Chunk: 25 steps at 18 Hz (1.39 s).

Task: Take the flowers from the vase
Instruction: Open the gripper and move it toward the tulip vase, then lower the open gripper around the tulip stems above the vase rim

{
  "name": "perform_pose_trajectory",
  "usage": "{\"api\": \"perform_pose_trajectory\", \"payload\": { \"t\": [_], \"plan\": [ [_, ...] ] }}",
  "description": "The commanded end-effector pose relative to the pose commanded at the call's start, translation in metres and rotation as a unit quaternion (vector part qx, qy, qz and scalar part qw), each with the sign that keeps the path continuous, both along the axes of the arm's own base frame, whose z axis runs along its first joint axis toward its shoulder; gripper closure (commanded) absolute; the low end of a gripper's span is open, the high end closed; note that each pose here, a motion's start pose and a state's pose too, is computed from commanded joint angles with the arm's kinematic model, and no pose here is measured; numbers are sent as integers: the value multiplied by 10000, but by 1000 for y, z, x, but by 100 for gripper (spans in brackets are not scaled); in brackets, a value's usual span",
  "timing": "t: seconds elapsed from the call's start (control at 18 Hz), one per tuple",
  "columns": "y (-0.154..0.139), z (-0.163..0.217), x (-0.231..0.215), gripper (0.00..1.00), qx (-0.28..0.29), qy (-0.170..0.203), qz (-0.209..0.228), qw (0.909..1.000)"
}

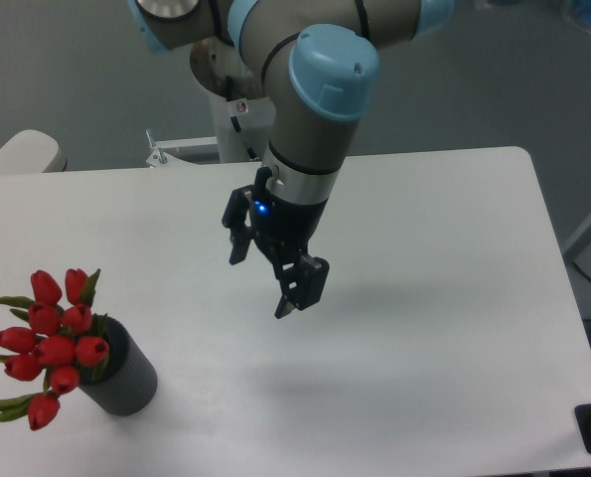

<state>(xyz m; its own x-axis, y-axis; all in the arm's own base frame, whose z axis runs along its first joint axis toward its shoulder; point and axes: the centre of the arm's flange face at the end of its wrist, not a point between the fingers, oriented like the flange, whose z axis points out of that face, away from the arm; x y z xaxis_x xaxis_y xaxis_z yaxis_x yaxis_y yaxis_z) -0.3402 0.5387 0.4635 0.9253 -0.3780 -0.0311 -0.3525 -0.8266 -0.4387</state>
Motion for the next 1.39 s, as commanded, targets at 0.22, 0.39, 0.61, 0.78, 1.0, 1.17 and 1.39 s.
{"api": "perform_pose_trajectory", "payload": {
  "t": [0.22, 0.39, 0.61, 0.78, 1.0, 1.17, 1.39],
  "plan": [
    [2, -9, 6, 0, 338, -278, 95, 9990],
    [1, -12, 12, 0, 678, -374, 204, 9968],
    [-3, -17, 18, 0, 811, -315, 387, 9955],
    [-7, -20, 25, 0, 784, -347, 389, 9956],
    [-14, -36, 39, 0, 725, -497, 348, 9955],
    [-17, -56, 54, 0, 979, -1088, 250, 9889],
    [-36, -77, 84, 0, 1152, -1573, 147, 9807]
  ]
}}
